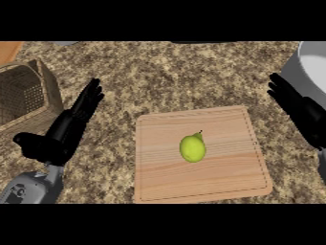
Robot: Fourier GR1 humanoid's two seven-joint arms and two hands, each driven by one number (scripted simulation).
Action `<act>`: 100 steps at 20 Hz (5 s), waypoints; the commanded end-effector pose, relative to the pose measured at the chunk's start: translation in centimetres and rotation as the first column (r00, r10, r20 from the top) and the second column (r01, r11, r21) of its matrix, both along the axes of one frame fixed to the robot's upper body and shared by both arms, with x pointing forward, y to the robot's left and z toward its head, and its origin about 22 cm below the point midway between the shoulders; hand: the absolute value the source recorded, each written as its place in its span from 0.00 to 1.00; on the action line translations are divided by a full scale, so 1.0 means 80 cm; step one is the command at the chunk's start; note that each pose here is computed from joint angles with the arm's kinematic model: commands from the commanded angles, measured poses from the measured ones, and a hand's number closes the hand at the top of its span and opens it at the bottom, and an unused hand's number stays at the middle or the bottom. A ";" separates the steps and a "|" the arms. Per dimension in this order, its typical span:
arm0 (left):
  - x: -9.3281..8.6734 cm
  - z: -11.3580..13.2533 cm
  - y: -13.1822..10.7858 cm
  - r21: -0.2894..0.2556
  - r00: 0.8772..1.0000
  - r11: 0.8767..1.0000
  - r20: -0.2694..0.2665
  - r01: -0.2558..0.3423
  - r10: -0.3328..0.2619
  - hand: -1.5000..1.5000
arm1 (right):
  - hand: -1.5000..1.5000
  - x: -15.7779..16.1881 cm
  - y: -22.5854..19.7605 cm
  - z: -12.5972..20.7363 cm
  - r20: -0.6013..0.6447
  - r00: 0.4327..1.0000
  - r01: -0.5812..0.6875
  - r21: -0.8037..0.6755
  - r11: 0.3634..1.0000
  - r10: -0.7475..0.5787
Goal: Pick the pear from the cutting board and place it in the pot
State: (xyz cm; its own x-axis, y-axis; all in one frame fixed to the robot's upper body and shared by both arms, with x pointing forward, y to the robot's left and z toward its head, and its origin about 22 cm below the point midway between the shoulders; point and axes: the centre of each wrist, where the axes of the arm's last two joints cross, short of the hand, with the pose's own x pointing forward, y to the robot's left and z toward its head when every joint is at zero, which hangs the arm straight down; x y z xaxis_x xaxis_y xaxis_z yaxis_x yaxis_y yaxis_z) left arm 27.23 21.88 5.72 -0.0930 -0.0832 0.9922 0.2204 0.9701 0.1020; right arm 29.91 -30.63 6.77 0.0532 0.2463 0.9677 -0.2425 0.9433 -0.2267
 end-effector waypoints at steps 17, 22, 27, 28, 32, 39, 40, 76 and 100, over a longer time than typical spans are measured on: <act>0.033 0.031 0.051 -0.090 0.947 0.949 0.086 -0.302 0.309 0.50 | 0.00 0.029 -0.089 -0.040 0.200 0.939 -0.264 -0.106 0.959 0.281; 0.031 0.040 0.066 -0.086 0.954 0.959 0.108 -0.272 0.280 0.50 | 0.00 0.065 -0.048 0.008 0.028 0.914 -0.377 -0.313 0.872 0.405; 0.036 0.015 0.058 -0.087 0.949 0.953 0.102 -0.289 0.297 0.50 | 0.00 0.083 0.001 0.042 -0.101 0.844 -0.515 -0.422 0.746 0.526; 0.040 0.024 0.074 -0.085 0.949 0.951 0.083 -0.299 0.305 0.50 | 0.00 0.079 0.014 0.038 -0.111 0.843 -0.521 -0.409 0.749 0.526; 0.052 0.027 0.056 -0.100 0.947 0.951 0.107 -0.294 0.304 0.50 | 0.00 0.098 0.054 0.060 -0.178 0.823 -0.561 -0.411 0.719 0.540; 0.042 0.014 0.061 -0.098 0.946 0.948 0.086 -0.303 0.311 0.50 | 0.00 0.097 0.089 0.038 -0.301 0.800 -0.600 -0.419 0.682 0.519; 0.030 0.020 0.051 -0.103 0.949 0.952 0.105 -0.287 0.298 0.50 | 0.00 0.064 0.121 0.003 -0.312 0.791 -0.611 -0.400 0.683 0.526; 0.042 0.026 0.083 -0.112 0.948 0.949 0.087 -0.296 0.306 0.50 | 0.00 0.041 0.203 -0.090 -0.332 0.778 -0.628 -0.425 0.652 0.533; 0.026 0.010 0.048 -0.100 0.942 0.942 0.075 -0.321 0.328 0.50 | 1.00 -0.023 0.272 -0.051 0.068 0.811 -0.355 -0.732 0.582 0.581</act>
State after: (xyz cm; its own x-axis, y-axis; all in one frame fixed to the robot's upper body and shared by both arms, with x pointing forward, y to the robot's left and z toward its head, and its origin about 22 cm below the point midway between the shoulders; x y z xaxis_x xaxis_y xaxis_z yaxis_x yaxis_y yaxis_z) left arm 30.14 26.64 7.42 -0.1802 -0.0447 0.9826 -0.1036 0.9943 0.0263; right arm 31.08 -10.79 1.85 -0.4057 0.7078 0.5783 -0.5518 0.3148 -0.7723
